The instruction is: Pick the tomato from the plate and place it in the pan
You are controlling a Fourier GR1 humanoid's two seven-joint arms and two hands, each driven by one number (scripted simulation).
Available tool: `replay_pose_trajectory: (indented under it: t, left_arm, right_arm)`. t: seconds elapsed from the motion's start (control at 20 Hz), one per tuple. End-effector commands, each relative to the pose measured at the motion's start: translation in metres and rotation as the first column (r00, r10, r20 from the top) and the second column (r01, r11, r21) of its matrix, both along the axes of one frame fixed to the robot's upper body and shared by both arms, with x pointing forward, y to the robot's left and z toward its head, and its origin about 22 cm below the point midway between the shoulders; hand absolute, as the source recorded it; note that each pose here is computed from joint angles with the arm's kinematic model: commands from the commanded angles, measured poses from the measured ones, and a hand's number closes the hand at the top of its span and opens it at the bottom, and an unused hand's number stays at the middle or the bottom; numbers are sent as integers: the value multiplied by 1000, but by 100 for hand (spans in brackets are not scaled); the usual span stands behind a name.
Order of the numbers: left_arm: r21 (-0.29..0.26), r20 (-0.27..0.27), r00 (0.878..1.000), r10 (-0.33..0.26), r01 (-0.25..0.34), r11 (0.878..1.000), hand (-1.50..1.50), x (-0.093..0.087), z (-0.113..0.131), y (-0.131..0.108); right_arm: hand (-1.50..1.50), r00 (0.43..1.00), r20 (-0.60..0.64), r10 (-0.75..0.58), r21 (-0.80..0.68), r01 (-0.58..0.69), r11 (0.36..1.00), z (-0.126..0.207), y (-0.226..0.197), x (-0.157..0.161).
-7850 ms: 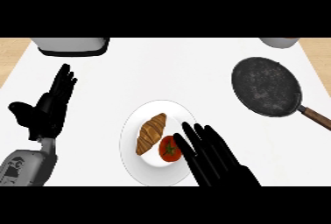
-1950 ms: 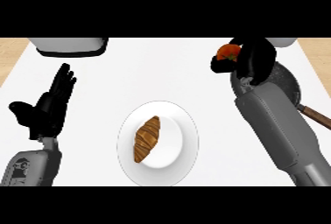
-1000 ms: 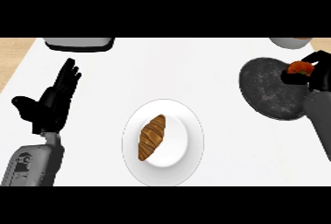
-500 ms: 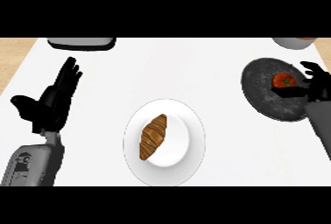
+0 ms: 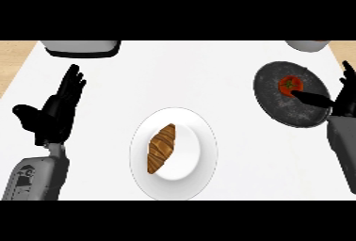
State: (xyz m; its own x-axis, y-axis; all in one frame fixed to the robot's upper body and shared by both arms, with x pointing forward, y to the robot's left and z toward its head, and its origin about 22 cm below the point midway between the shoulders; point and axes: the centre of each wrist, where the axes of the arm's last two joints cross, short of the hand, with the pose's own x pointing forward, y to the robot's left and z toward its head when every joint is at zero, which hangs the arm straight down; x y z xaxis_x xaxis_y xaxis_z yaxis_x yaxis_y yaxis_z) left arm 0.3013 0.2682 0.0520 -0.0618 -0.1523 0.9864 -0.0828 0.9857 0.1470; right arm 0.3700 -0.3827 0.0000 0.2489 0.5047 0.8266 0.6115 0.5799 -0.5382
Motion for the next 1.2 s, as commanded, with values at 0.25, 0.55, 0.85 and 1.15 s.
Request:
replay_pose_trajectory:
  t: [0.25,0.55,0.85,1.15]
  left_arm:
    - [4,-41,997,59,-58,998,0,-13,-16,20]
    - [27,-43,996,74,-73,997,0,-27,-14,21]
    - [11,-22,996,88,-88,996,0,-17,-8,20]
    - [12,-14,999,42,-42,999,0,-10,4,9]
  right_arm:
    - [-150,971,193,140,194,-177,965,-41,-15,-55]
    - [-150,945,242,222,178,-268,947,-13,-18,-81]
    - [-150,945,235,228,180,-272,945,-9,13,-140]
    - [-150,961,183,208,157,-238,959,22,42,-218]
